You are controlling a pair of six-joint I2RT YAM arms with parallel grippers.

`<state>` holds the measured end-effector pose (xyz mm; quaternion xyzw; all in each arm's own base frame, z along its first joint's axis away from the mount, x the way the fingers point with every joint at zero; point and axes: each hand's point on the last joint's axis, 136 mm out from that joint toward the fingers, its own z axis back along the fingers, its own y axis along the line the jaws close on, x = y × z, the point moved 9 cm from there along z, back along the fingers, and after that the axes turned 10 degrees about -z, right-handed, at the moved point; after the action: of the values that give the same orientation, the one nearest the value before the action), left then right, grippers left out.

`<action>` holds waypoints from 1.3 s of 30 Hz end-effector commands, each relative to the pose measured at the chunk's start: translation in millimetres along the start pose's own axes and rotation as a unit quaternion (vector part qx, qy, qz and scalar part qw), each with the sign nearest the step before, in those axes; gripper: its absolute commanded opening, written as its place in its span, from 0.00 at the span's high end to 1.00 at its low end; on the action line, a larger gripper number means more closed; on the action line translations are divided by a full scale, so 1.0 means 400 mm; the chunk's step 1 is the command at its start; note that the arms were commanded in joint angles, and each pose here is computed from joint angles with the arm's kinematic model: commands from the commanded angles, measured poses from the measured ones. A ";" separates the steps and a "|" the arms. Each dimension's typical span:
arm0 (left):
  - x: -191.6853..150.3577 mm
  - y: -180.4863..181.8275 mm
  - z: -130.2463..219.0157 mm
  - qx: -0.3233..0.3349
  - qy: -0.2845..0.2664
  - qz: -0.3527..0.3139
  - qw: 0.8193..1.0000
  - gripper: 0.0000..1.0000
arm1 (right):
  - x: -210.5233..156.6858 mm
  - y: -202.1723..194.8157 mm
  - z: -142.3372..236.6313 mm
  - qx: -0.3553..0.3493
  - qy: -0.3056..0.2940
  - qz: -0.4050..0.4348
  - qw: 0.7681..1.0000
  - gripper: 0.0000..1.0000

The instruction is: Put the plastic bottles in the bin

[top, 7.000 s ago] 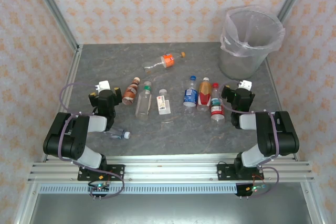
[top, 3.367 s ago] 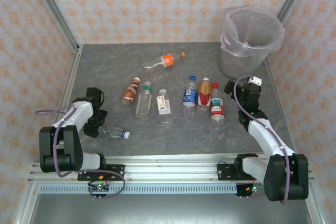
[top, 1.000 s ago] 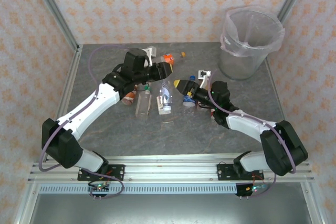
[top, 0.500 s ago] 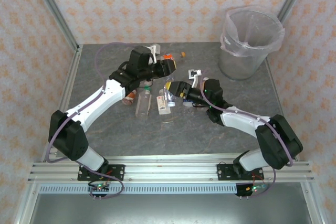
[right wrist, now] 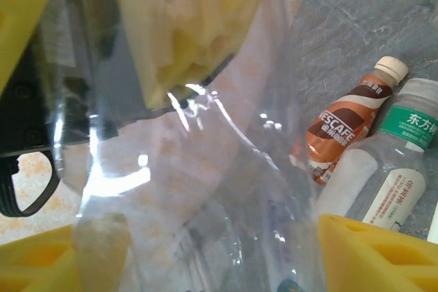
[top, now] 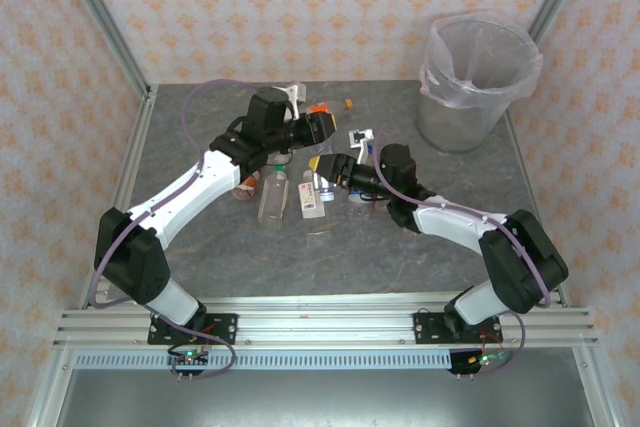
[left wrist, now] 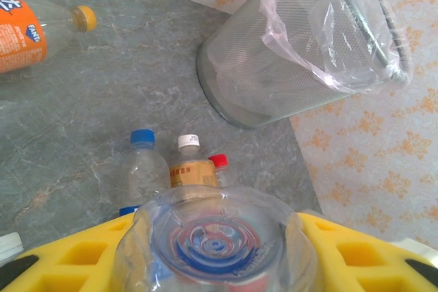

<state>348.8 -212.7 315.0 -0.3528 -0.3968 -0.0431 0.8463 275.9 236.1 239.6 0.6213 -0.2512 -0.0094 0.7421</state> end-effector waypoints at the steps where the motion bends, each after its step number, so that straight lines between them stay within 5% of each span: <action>1: 0.031 -0.032 0.004 -0.019 -0.020 -0.011 1.000 0.53 | 0.009 -0.013 -0.001 -0.023 -0.020 0.003 1.000 0.35; 10: 0.045 -0.040 -0.002 -0.016 -0.011 -0.001 1.000 0.47 | 0.012 -0.021 0.005 -0.043 -0.038 0.013 0.998 0.50; 14: 0.059 -0.055 0.015 -0.018 -0.007 0.005 1.000 0.35 | 0.020 -0.039 0.021 -0.092 -0.076 0.021 0.993 0.62; 21: 0.077 -0.068 0.069 -0.008 -0.040 0.000 0.999 0.00 | 0.013 -0.064 0.032 -0.133 -0.081 0.031 0.987 0.63; 27: 0.072 -0.041 0.122 0.055 -0.092 -0.024 0.994 0.00 | 0.046 -0.082 0.077 -0.255 -0.111 0.062 0.959 0.63; 32: 0.036 0.058 0.169 0.244 -0.117 -0.019 0.963 0.00 | 0.126 -0.046 0.136 -0.295 -0.149 0.091 0.939 0.63; 39: -0.019 0.104 0.185 0.278 -0.117 -0.049 0.952 0.00 | 0.251 0.050 0.194 -0.312 -0.191 0.160 0.917 0.62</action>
<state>315.9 -148.7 316.9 -0.1448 -0.4857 0.0635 0.8597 327.3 144.8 274.2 0.3298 -0.4325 -0.1158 0.8312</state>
